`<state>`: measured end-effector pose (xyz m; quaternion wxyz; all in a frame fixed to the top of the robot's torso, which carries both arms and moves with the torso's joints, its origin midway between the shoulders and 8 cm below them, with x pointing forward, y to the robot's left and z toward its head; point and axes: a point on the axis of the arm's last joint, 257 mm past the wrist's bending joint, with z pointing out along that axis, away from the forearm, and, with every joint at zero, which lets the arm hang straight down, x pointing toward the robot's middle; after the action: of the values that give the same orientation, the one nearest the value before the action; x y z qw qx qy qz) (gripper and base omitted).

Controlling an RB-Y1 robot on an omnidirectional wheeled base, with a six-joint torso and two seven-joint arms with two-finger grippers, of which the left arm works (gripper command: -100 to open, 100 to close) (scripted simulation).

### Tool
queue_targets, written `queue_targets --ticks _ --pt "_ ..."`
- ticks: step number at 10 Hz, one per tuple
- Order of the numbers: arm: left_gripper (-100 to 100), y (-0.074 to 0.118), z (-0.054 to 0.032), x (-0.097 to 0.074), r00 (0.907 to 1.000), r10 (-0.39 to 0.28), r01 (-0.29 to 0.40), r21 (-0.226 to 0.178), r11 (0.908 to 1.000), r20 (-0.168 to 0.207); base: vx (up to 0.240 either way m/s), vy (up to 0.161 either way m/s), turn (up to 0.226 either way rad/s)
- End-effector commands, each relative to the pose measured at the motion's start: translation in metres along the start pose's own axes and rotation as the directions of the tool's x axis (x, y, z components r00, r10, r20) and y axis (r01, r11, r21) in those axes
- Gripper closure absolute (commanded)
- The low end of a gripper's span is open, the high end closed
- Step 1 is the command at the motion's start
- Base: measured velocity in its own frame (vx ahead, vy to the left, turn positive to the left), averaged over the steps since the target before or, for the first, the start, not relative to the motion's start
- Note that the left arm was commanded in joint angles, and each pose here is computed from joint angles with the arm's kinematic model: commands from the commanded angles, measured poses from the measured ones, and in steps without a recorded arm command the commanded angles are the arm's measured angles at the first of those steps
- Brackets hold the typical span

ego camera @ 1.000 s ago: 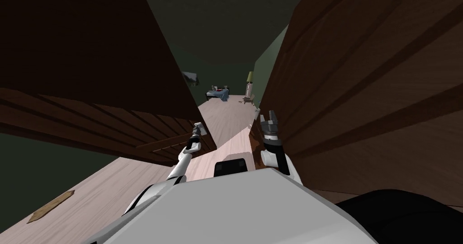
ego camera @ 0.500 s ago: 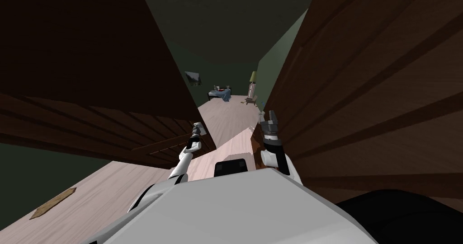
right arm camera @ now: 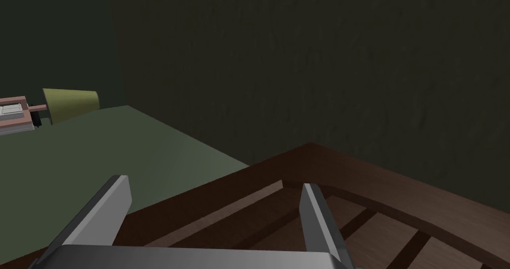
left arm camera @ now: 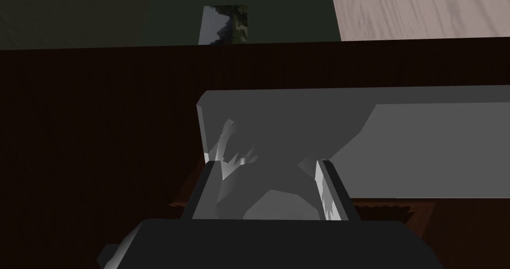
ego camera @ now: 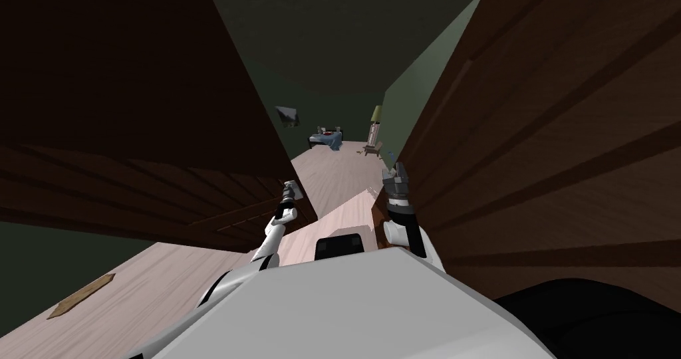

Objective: Push the door open

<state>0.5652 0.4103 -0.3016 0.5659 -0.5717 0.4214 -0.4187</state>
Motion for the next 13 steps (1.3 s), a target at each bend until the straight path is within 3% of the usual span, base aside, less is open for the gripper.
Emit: queue_targets --ticks 1,7,8,13 --pt "100 -0.006 0.0026 -0.006 0.9998 0.002 -0.002 0.013 0.9999 0.02 0.207 -0.041 0.091" --pt "100 -0.006 0.0023 -0.016 0.9968 0.001 -0.002 0.01 1.0 0.081 0.201 -0.026 0.087" --pt "100 -0.002 0.0009 -0.014 0.9973 -0.001 0.001 0.003 1.0 0.074 0.089 -0.004 0.023" --pt "100 -0.004 -0.0008 -0.05 0.9903 -0.001 0.0 0.007 1.0 0.139 0.181 -0.042 0.053"
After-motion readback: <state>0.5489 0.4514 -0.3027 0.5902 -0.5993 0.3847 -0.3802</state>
